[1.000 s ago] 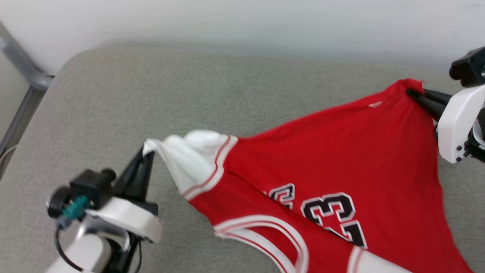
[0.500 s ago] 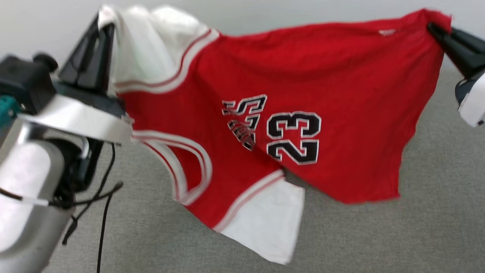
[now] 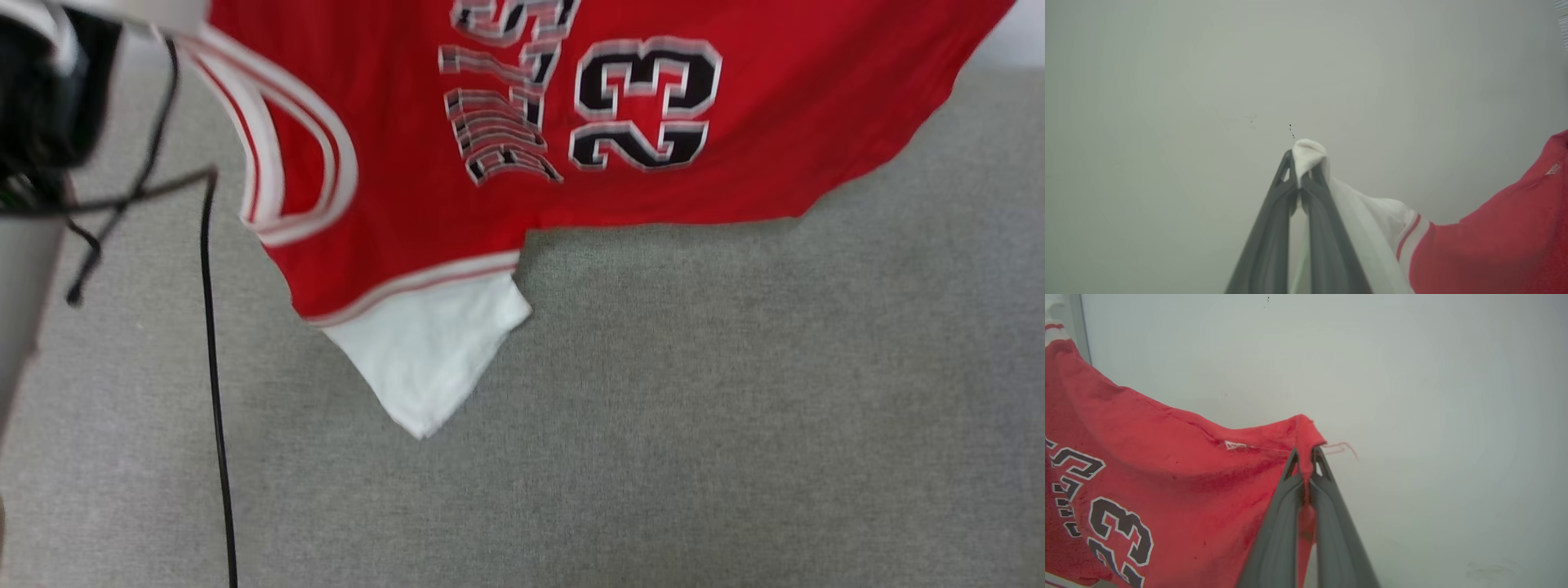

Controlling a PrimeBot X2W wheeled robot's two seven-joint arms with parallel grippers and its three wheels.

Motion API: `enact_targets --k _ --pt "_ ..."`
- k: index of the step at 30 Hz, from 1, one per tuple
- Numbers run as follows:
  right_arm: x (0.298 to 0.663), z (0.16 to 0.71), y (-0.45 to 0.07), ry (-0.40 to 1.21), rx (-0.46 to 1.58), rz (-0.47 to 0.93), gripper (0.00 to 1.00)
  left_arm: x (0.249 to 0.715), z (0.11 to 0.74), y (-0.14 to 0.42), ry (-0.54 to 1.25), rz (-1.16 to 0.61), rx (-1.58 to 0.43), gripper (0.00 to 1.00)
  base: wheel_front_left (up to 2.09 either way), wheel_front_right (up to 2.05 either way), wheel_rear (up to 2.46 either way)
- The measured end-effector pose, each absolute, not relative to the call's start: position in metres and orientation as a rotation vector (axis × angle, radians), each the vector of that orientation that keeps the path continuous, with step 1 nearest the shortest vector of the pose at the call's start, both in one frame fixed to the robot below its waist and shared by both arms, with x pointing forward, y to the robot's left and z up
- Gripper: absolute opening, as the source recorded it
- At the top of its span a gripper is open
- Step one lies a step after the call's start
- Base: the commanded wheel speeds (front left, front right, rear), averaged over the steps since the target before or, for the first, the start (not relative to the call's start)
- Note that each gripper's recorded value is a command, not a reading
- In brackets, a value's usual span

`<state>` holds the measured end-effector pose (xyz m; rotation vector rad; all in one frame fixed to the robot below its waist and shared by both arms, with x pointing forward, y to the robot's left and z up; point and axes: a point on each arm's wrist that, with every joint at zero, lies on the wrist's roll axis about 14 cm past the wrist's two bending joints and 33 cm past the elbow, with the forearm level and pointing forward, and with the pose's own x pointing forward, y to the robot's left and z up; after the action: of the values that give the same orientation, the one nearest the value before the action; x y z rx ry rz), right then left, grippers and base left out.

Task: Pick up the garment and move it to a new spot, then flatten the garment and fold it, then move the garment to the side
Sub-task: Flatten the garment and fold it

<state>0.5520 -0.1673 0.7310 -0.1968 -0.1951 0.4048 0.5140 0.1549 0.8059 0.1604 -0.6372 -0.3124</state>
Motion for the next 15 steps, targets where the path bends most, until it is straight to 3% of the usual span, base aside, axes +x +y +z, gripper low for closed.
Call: enact_targets --k 15 --pt "0.658 0.773 -0.172 -0.316 -0.299 0.265 0.00 0.626 0.849 0.153 -0.719 -0.290 0.212 0.00 0.00 0.00 0.00"
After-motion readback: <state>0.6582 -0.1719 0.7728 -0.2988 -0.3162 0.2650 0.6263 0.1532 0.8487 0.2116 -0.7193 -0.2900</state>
